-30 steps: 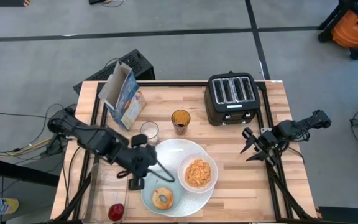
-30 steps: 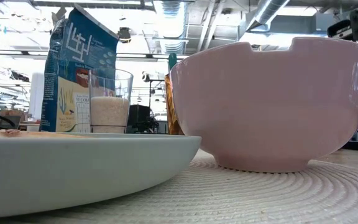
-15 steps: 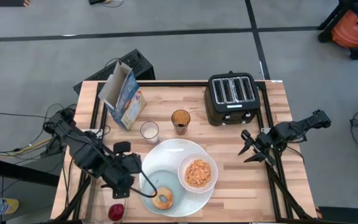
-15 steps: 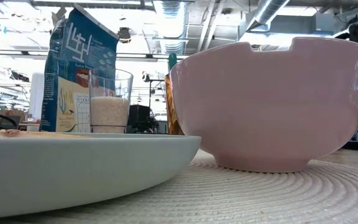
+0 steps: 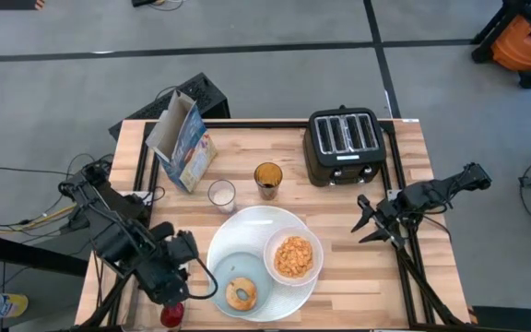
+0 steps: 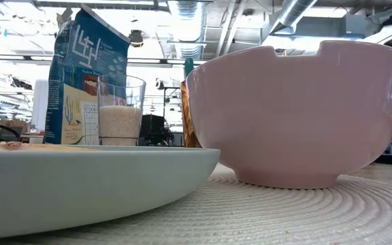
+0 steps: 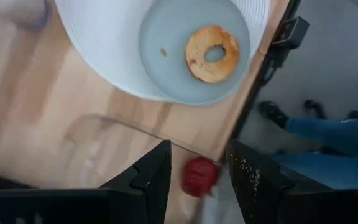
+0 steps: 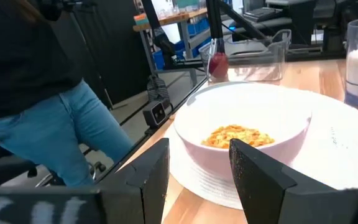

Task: Arrange a breakfast setting
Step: Put the red apple on the blue plate

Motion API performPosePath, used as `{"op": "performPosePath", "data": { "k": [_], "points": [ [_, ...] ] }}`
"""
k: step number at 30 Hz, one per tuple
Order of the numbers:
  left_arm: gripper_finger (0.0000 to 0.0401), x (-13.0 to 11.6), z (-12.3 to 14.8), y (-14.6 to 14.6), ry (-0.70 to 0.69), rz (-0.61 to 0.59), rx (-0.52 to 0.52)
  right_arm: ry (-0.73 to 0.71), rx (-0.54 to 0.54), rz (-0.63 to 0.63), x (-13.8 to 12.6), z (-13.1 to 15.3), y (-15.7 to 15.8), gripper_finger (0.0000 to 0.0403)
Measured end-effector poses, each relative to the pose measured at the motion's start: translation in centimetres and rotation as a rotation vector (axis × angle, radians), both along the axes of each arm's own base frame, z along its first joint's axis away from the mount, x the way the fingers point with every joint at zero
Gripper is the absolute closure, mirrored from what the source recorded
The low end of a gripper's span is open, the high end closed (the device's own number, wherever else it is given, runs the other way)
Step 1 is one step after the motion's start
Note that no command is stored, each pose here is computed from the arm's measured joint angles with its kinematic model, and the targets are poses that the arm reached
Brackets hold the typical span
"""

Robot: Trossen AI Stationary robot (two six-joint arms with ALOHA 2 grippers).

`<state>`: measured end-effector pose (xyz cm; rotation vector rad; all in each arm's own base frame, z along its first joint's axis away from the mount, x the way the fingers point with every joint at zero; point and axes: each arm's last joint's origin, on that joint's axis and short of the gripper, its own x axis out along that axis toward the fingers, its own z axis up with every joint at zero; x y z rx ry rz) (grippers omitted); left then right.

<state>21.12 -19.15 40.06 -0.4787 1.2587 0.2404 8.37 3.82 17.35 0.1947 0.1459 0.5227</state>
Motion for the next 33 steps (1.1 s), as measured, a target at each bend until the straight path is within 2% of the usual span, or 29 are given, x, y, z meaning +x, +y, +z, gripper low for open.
{"op": "performPosePath", "data": {
  "k": [5, 8, 16, 23, 33],
  "points": [
    [0.026, -0.2, 0.0, -0.2, 0.027, 0.113, -0.053, 0.005, -0.002, 0.0, 0.0, 0.0, 0.0, 0.0211],
    [0.026, -0.3, 0.0, -0.4, 0.052, 0.134, -0.084, 0.006, -0.002, 0.0, 0.0, -0.1, 0.0, 0.0211],
    [0.026, -1.3, 0.0, -1.4, 0.045, 0.022, -0.063, 0.008, -0.003, 0.0, 0.0, -0.1, 0.0, 0.0211],
    [0.026, -4.3, -0.1, -4.0, 0.012, -0.103, -0.026, 0.01, -0.004, 0.0, 0.0, -0.1, 0.0, 0.0211],
    [0.026, -8.5, -2.9, -6.9, 0.067, -0.079, 0.024, 0.012, -0.004, 0.0, 0.0, -0.2, 0.0, 0.0211]
  ]
}}
